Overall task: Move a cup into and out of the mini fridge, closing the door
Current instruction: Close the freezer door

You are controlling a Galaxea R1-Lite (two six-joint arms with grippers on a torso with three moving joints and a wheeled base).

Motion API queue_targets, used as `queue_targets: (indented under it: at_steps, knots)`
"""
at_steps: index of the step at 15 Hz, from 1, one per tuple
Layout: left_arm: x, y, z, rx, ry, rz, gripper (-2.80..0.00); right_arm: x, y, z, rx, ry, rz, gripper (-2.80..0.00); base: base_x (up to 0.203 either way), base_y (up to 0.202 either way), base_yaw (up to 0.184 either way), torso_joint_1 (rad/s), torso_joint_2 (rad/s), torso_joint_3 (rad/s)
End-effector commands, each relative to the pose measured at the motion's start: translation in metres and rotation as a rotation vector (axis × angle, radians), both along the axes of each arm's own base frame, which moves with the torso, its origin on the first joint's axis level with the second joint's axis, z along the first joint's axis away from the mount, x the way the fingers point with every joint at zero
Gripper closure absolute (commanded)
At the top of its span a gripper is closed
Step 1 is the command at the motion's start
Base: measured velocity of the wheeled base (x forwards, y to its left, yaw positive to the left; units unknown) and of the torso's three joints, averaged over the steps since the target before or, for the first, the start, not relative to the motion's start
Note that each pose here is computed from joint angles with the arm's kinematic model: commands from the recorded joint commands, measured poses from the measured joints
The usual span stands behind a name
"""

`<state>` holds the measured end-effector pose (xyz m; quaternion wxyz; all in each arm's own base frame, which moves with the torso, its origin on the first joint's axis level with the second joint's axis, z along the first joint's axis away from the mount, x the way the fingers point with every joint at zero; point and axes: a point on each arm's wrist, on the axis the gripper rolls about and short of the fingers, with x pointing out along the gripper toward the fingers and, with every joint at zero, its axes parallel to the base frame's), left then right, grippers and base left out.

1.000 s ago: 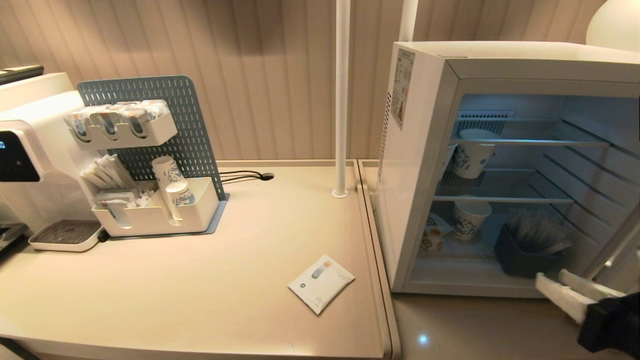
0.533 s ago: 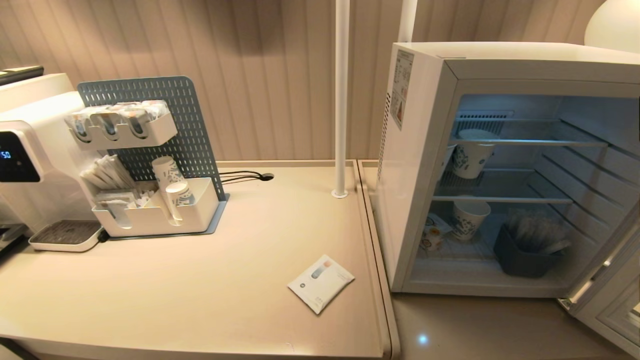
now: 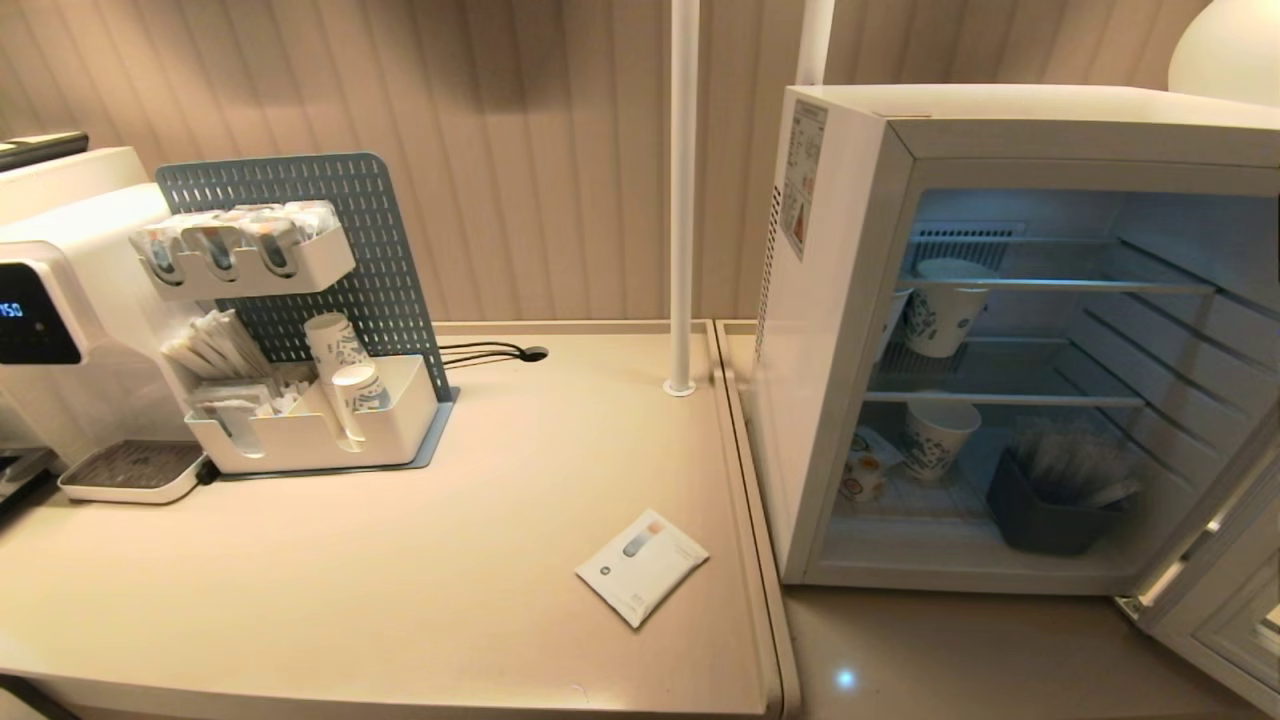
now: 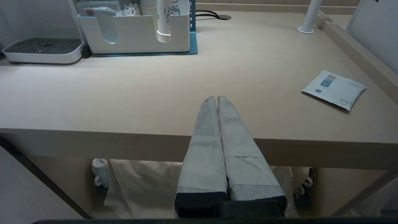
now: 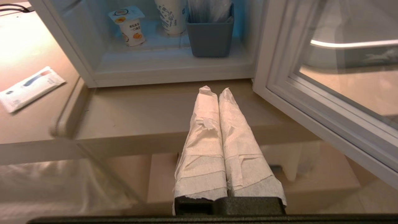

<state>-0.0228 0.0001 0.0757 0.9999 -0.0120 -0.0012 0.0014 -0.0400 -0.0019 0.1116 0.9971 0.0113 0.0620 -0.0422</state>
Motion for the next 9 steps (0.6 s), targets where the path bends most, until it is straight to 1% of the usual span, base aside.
queue_targets:
  at_steps: [1,2,3,4,5,6,7,8,9]
  knots:
    - [0.000,0.000,0.000,-0.001,0.001,0.002,0.00,0.012,0.000,-0.027,-0.021,-0.138,0.001,0.00,0.000,0.000,0.000,0.000,0.00,0.000]
    - [0.000,0.000,0.000,-0.001,0.001,0.002,0.00,0.017,0.000,-0.037,-0.036,-0.120,0.019,0.00,0.000,0.000,0.000,0.000,0.00,0.000]
    - [0.000,0.000,0.000,-0.001,0.002,0.002,0.00,0.017,0.001,-0.042,-0.057,-0.082,0.060,0.00,0.000,0.000,0.000,0.000,0.00,0.000]
    - [0.000,0.000,0.000,-0.001,0.000,0.001,0.00,0.015,0.002,-0.038,-0.079,-0.068,0.099,0.00,0.000,0.000,0.000,0.000,0.00,0.000]
    - [0.000,0.000,0.000,-0.001,0.000,0.002,0.00,0.015,0.002,-0.038,-0.085,-0.067,0.111,0.00,0.000,0.000,0.000,0.000,0.00,0.000]
    - [0.000,0.000,0.000,0.001,0.001,0.002,0.00,0.015,0.002,-0.037,-0.057,-0.076,0.103,0.00,0.000,0.000,0.000,0.000,0.00,0.000]
    - [0.000,0.000,0.000,0.001,0.001,0.002,0.00,0.016,0.002,-0.037,-0.043,-0.085,0.097,0.00,0.000,0.000,0.000,0.000,0.00,0.000]
    - [0.000,0.000,0.000,0.001,0.001,0.002,0.00,0.016,0.002,-0.037,-0.043,-0.087,0.097,0.00,-0.092,0.000,0.003,0.003,0.01,0.006]
    - [0.000,0.000,0.000,0.001,0.000,0.001,0.00,0.016,0.002,-0.037,-0.045,-0.083,0.098,0.00,-0.169,0.000,0.001,0.001,0.01,0.002]
